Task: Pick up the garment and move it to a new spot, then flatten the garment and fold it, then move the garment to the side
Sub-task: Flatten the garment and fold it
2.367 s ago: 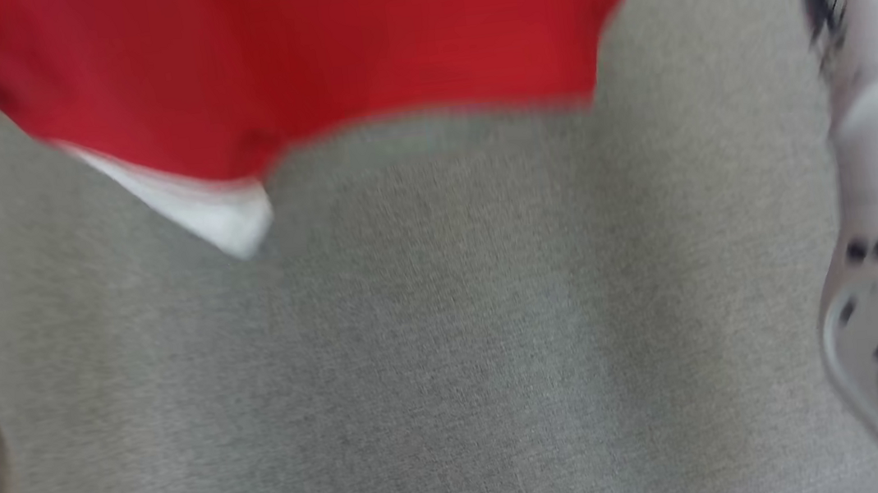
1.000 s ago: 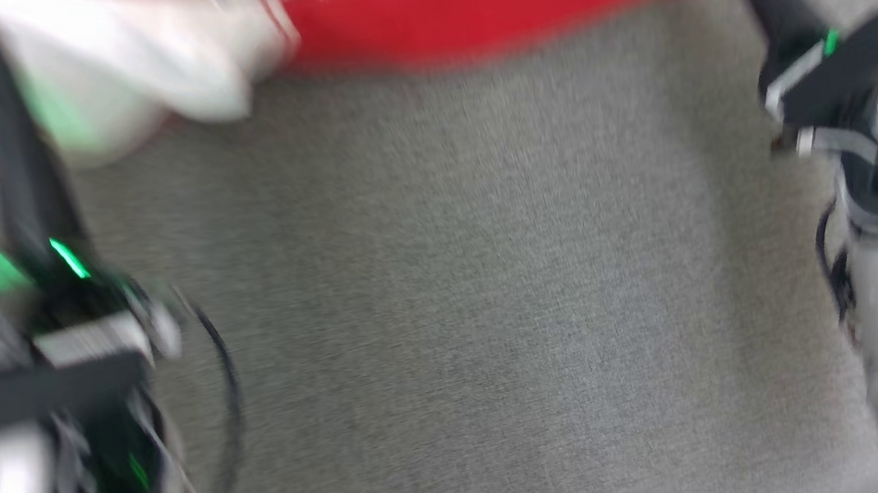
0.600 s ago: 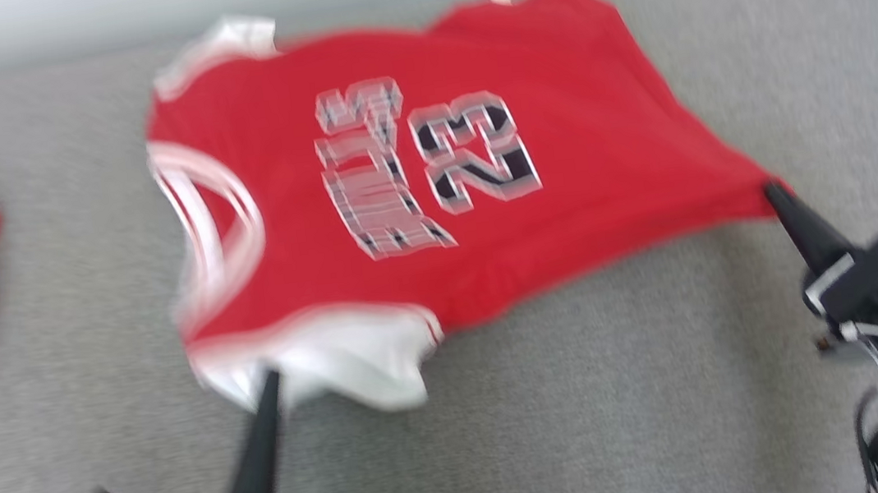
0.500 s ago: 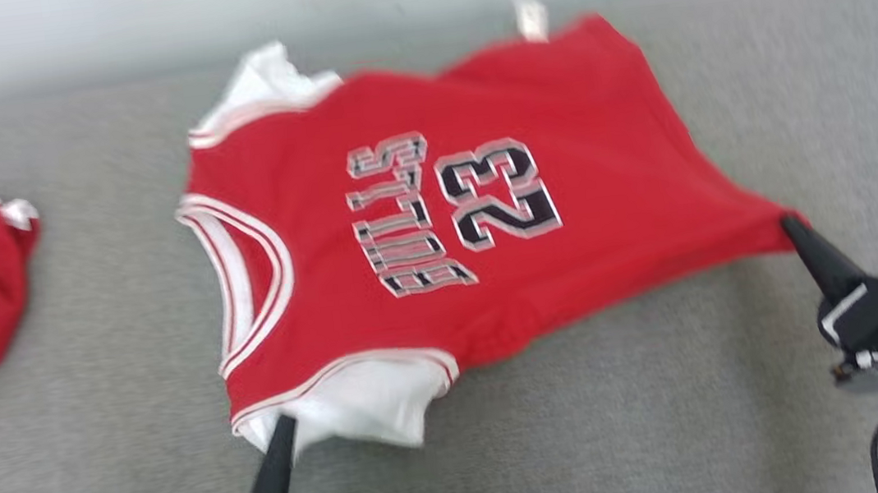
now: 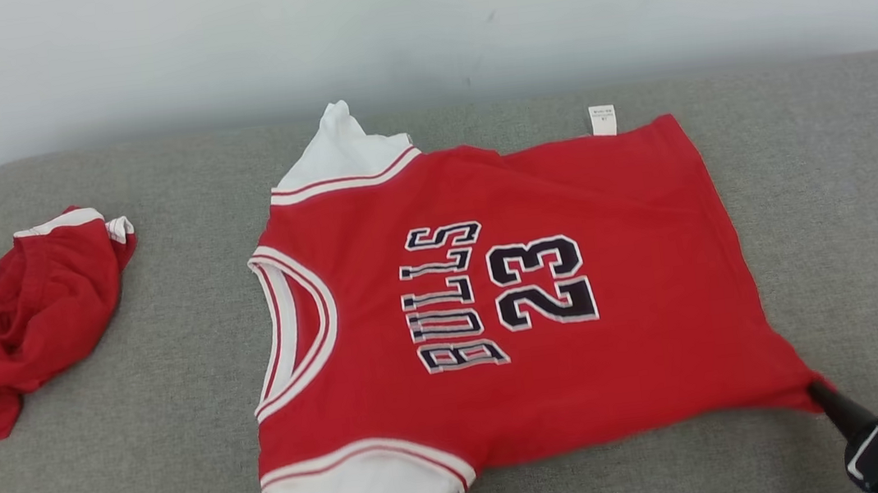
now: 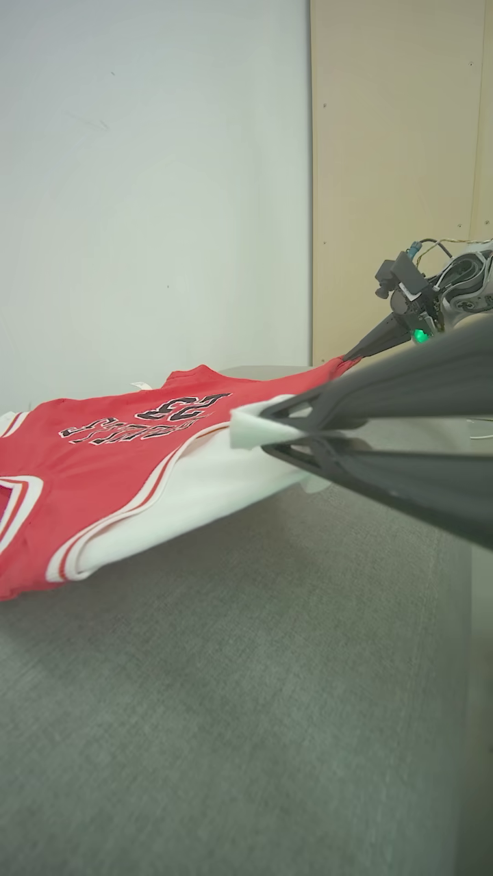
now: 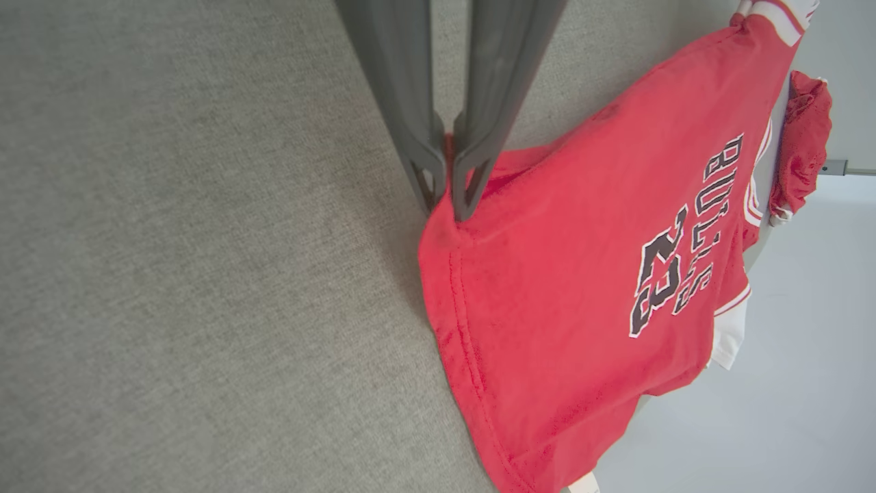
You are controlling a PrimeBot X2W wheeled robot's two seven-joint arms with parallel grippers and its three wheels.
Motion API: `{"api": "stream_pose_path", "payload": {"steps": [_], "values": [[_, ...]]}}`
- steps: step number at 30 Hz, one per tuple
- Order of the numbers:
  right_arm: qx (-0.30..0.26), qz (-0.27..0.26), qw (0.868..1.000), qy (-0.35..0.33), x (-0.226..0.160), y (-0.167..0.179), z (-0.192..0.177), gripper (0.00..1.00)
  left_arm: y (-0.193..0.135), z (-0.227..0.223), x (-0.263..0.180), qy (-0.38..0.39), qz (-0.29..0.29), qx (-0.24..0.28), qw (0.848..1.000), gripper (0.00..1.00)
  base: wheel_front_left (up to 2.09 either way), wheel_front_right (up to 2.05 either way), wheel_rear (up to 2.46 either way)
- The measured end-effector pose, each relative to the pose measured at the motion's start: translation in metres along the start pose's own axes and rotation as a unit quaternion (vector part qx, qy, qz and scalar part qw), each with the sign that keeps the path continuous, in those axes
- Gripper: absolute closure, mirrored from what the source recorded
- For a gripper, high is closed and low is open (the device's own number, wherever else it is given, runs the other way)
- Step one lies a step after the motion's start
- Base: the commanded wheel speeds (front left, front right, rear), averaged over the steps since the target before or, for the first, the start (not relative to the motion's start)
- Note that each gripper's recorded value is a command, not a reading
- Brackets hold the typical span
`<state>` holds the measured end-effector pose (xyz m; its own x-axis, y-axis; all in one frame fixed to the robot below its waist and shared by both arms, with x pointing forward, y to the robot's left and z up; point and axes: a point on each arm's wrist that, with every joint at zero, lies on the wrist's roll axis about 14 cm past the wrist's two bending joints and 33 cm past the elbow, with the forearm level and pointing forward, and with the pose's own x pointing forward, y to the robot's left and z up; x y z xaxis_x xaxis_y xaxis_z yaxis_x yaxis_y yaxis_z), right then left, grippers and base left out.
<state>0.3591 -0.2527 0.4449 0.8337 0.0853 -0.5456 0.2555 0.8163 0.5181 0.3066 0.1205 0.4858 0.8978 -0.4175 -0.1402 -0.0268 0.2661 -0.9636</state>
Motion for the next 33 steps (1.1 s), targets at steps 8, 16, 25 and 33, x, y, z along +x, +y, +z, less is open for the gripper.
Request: {"api": "stream_pose_path", "payload": {"steps": [8, 16, 25, 33], "values": [[-0.016, -0.057, 0.995, 0.077, -0.022, -0.034, -0.039, 1.00, 0.016, -0.026, -0.013, 0.062, 0.044, -0.030, 0.997, 1.00, 0.00, 0.00, 0.00], [-0.013, -0.091, 0.989, 0.117, -0.040, -0.055, -0.056, 1.00, 0.024, -0.040, -0.025, 0.101, 0.079, -0.057, 0.990, 1.00, 0.00, 0.00, 0.00], [0.001, -0.096, 0.986, 0.133, -0.051, -0.064, -0.066, 1.00, 0.029, -0.031, -0.033, 0.079, 0.105, -0.071, 0.989, 1.00, 0.00, 0.00, 0.00], [0.009, -0.050, 0.997, 0.065, -0.034, -0.040, -0.038, 1.00, 0.012, 0.001, -0.009, 0.009, 0.044, -0.017, 0.999, 1.00, 0.00, 0.00, 0.00]]}}
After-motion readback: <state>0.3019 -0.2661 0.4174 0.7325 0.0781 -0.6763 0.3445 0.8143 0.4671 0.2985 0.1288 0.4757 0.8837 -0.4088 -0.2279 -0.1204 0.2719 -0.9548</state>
